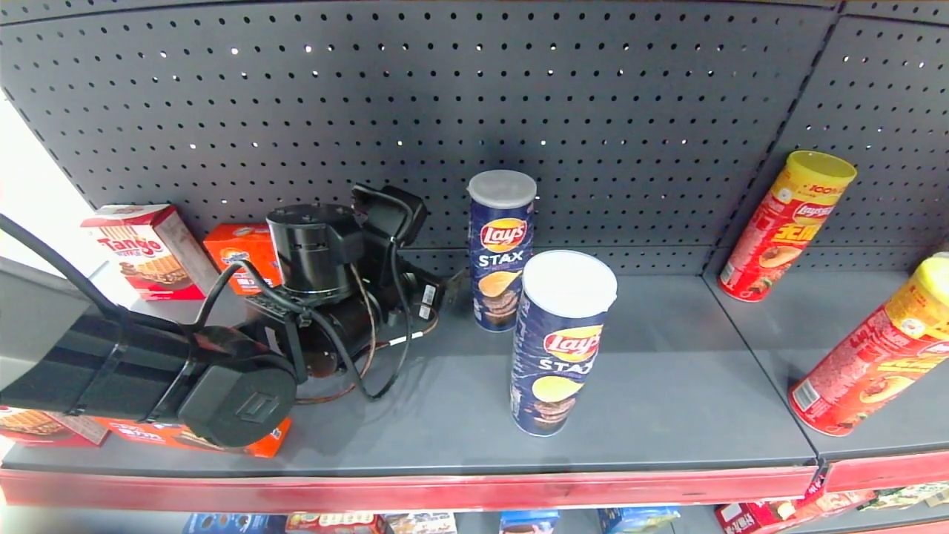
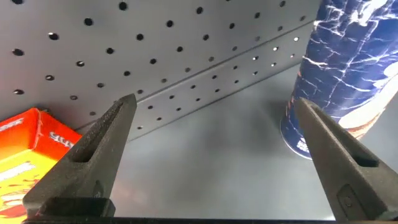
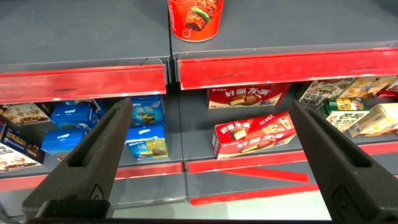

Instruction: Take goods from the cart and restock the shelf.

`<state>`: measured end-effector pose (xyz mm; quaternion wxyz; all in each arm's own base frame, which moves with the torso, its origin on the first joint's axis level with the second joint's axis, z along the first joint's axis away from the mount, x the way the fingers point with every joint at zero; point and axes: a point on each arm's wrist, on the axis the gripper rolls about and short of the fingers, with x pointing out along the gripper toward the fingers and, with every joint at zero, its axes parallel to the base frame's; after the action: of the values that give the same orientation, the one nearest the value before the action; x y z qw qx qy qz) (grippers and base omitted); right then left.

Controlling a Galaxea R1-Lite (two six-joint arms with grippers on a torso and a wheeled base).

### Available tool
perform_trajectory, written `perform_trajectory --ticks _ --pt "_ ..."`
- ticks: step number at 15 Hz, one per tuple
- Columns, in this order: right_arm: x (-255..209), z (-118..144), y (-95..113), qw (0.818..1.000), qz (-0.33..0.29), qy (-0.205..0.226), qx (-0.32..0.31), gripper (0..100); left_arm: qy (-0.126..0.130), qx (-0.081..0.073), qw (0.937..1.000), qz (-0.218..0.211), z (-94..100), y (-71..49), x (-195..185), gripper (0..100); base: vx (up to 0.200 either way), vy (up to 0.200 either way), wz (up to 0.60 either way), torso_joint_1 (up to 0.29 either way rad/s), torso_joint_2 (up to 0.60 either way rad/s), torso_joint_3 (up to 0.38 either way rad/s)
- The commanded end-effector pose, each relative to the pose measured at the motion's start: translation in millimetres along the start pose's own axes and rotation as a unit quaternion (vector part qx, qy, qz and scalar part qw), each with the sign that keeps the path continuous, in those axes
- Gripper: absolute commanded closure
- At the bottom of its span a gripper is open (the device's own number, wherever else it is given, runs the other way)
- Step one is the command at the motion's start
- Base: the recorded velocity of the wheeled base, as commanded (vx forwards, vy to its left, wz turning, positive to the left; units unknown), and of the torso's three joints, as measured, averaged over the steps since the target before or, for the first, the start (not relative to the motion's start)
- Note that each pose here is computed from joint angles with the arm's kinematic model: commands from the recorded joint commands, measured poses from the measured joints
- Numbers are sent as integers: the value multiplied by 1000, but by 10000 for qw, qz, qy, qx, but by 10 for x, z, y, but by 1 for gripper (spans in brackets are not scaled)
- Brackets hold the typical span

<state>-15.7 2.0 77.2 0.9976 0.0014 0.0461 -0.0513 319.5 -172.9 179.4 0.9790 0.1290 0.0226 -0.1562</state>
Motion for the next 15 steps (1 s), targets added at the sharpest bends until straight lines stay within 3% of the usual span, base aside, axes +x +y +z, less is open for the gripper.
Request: perform_trajectory --ticks 1,15 --pt "1 1 0 10000 1 6 -1 0 46 15 10000 -51 -39 -49 36 0 0 0 0 0 0 0" --pt "1 1 0 10000 1 6 -1 0 112 25 9999 -66 -149 -159 312 0 0 0 0 0 0 0"
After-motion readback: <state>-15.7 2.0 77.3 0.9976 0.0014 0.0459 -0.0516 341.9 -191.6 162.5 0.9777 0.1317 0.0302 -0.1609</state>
